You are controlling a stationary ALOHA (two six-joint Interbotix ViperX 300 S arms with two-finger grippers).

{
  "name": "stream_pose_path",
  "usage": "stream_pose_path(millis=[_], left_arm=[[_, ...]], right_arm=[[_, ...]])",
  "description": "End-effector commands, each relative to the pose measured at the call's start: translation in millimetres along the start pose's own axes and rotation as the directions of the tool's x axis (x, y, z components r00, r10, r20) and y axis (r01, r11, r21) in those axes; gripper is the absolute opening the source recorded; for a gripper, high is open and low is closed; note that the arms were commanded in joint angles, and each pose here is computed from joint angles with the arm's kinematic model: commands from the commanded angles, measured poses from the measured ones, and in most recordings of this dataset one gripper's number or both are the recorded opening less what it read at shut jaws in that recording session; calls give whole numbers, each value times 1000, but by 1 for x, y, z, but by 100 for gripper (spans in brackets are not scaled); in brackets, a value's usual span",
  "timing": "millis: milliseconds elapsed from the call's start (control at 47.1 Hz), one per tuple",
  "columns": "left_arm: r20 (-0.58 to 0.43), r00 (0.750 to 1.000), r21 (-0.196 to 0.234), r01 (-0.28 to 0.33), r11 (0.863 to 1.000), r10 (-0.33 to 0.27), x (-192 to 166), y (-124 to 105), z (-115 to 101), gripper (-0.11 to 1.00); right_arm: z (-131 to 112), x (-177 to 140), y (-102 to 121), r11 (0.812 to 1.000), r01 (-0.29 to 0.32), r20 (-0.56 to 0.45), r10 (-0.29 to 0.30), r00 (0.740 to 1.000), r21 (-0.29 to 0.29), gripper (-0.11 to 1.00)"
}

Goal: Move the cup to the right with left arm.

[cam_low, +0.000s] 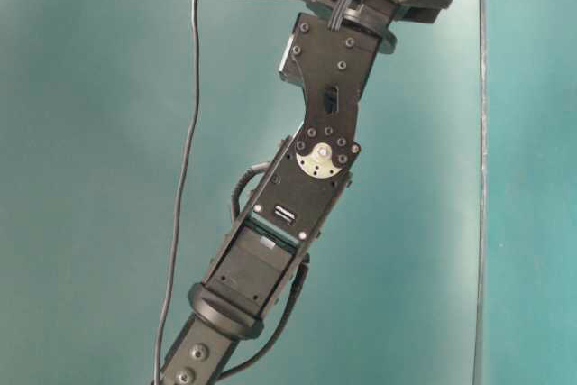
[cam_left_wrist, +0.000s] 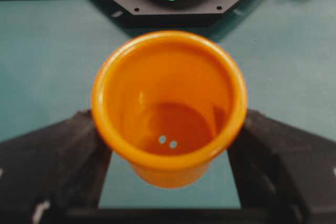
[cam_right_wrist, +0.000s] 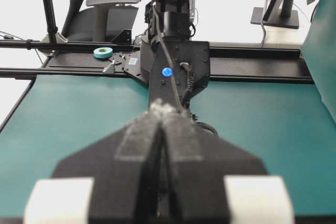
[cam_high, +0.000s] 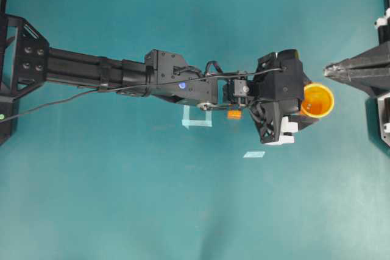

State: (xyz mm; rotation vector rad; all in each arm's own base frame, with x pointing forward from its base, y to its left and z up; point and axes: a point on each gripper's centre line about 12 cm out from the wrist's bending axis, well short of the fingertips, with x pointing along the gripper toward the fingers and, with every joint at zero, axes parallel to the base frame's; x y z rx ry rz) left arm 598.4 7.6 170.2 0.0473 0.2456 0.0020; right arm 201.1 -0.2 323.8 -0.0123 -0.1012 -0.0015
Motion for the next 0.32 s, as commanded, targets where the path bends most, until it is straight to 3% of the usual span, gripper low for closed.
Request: stream_pose_path(millis=[0,297], left_arm=[[52,999,1,-1,1000,1,-3,0,23,64],[54,999,0,-2,1000,2,-3,1,23,64]], right_arm=[[13,3,0,1000,0,32,0,999,-3,-1],[13,3,0,1000,1,32,-1,999,-5,-1]])
